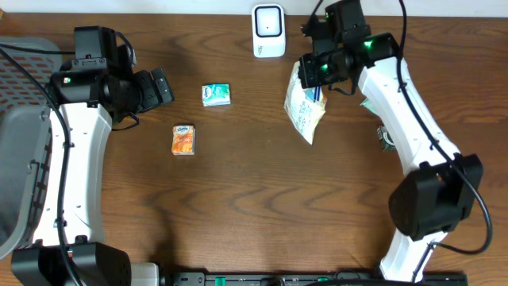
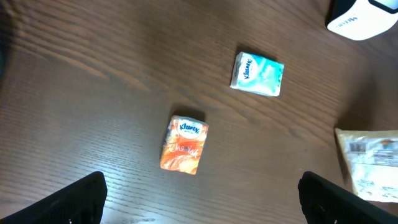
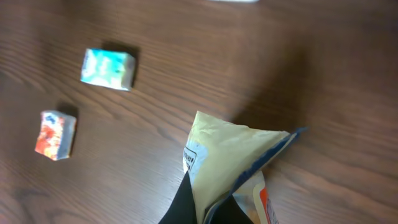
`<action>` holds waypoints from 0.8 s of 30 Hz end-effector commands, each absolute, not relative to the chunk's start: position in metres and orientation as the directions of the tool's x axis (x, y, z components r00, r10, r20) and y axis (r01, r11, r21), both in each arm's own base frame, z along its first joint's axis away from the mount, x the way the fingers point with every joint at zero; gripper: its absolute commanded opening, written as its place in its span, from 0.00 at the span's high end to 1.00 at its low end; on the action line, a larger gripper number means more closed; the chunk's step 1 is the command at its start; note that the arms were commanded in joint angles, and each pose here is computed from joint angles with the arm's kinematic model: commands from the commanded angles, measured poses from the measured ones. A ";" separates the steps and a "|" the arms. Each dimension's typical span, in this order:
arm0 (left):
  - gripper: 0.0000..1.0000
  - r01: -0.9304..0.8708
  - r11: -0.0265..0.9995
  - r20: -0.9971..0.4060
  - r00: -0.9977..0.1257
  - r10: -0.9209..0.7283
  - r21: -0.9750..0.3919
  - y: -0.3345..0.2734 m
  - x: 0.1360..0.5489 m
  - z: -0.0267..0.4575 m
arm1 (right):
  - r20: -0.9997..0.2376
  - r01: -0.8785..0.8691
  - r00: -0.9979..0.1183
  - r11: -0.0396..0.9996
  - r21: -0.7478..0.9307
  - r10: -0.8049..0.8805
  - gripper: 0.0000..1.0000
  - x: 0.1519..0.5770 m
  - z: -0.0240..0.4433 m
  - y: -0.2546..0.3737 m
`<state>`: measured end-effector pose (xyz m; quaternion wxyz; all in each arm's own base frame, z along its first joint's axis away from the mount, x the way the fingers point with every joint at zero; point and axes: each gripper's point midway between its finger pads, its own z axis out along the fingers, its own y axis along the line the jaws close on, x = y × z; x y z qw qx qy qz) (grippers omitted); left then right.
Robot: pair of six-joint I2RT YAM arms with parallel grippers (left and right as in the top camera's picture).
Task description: Scan the item barcode
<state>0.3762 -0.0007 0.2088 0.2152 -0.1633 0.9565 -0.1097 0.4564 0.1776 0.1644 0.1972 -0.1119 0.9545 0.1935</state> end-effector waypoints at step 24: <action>0.02 -0.350 0.875 -0.259 -0.858 -0.443 -0.335 -0.020 0.382 0.175 | -0.037 -0.100 -0.995 0.878 0.467 -0.094 0.72 0.442 0.028 0.139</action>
